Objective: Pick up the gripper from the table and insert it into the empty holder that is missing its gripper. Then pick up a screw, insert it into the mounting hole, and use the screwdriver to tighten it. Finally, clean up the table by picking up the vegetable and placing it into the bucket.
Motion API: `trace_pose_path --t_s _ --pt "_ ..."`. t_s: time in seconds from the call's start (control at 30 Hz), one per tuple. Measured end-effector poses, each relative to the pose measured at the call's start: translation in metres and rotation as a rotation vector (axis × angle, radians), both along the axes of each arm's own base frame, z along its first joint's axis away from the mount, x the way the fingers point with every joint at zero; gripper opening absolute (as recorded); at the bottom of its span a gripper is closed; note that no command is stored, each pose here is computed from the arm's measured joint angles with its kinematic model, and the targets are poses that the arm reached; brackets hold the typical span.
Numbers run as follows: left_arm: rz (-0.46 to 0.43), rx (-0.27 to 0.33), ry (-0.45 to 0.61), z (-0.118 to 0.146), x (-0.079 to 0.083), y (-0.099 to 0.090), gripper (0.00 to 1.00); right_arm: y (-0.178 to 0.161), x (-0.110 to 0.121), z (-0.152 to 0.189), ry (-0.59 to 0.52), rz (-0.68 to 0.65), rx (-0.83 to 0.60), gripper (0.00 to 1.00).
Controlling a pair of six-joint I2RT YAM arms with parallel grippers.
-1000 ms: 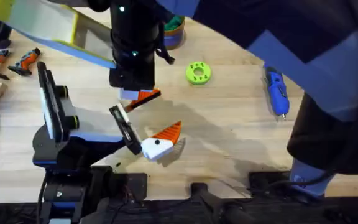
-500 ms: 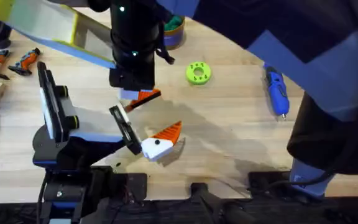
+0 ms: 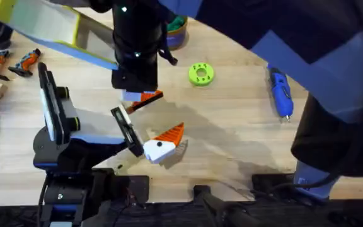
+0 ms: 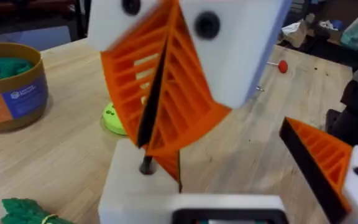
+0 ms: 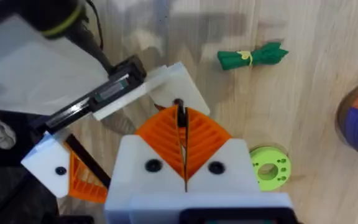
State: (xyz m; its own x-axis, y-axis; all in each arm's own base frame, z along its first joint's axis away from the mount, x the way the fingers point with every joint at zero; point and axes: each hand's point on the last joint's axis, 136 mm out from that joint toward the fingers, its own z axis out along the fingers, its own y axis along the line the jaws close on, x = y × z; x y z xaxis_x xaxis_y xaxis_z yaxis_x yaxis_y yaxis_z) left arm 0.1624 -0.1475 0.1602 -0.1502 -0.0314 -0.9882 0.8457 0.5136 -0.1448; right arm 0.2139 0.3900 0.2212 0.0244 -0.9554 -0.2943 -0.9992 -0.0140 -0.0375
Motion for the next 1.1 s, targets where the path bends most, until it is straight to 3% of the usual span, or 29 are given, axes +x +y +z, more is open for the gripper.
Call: trace_pose_path --t_s 1.1 --pt "0.000 0.000 -0.001 0.0000 0.0000 0.0000 0.985 0.0010 -0.0017 0.0003 0.009 0.003 0.006 0.006"
